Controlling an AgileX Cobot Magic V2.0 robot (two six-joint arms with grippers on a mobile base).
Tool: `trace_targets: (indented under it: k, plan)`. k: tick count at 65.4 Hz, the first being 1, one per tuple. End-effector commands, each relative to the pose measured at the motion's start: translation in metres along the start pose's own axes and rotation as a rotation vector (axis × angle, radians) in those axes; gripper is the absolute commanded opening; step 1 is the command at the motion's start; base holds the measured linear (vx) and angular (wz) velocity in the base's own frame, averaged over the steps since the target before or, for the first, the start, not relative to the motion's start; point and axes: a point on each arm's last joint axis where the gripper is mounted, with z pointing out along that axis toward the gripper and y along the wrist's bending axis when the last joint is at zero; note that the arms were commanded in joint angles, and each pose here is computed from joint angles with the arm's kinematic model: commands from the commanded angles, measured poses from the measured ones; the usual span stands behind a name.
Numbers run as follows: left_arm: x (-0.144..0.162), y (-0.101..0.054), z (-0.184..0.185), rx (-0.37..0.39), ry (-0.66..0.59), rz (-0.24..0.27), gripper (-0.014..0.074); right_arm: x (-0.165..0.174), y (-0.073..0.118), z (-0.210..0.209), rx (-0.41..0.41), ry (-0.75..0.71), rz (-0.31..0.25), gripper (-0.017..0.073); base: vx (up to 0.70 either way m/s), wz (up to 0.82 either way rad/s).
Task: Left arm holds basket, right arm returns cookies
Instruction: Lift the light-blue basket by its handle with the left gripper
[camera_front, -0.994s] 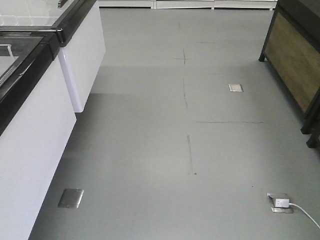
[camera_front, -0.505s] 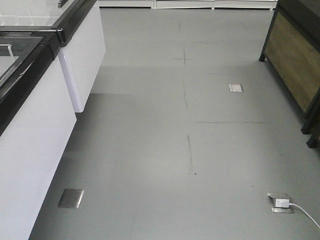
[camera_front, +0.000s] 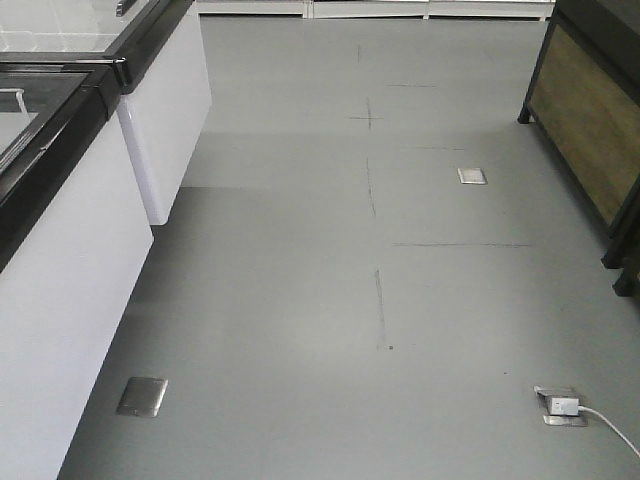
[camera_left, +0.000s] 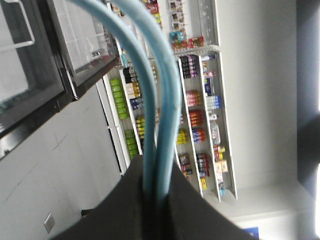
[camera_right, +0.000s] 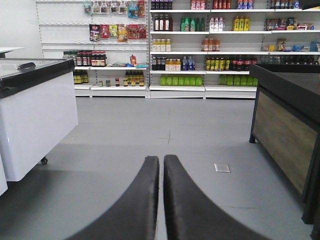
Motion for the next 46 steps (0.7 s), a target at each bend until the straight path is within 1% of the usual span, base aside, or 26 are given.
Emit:
trace_targets:
  k: [1, 9, 17, 21, 24, 27, 30, 36, 38, 46]
  plan:
    - [0.039, -0.067, -0.003, 0.223, 0.101, 0.014, -0.0006, -0.002, 0.0, -0.001, -0.001, -0.072, -0.012, -0.0006, 0.0, 0.0]
    - [0.076, -0.09, 0.004, 0.279, 0.202, 0.083, -0.0006, -0.002, 0.0, -0.001, -0.001, -0.072, -0.012, -0.0006, 0.0, 0.0]
    - [0.111, -0.108, 0.007, 0.342, 0.323, 0.142, -0.0006, -0.002, 0.0, -0.001, -0.001, -0.072, -0.012, -0.0006, 0.0, 0.0]
    - [0.131, -0.112, 0.009, 0.367, 0.395, 0.157, -0.0006, -0.002, 0.0, -0.001, -0.001, -0.072, -0.012, -0.0006, 0.0, 0.0]
    - [0.146, -0.114, 0.009, 0.378, 0.441, 0.156, -0.0006, -0.002, 0.0, -0.001, -0.001, -0.072, -0.012, -0.0006, 0.0, 0.0]
    - [0.164, -0.111, 0.01, 0.382, 0.489, 0.15, -0.0006, -0.002, 0.0, -0.001, -0.001, -0.072, -0.012, -0.0006, 0.0, 0.0]
    - [0.178, -0.11, 0.009, 0.385, 0.517, 0.158, -0.0006, -0.002, 0.0, -0.001, -0.001, -0.072, -0.012, -0.0006, 0.0, 0.0]
    - [0.211, -0.096, 0.007, 0.374, 0.587, 0.162, -0.0006, -0.002, 0.0, -0.001, -0.001, -0.072, -0.012, -0.0006, 0.0, 0.0]
    - [0.224, -0.088, 0.006, 0.362, 0.616, 0.157, -0.0006, -0.002, 0.0, -0.001, -0.001, -0.072, -0.012, -0.0006, 0.0, 0.0]
    - [0.268, -0.065, -0.001, 0.345, 0.724, 0.185, -0.0006, -0.002, 0.0, -0.001, -0.001, -0.072, -0.012, -0.0006, 0.0, 0.0]
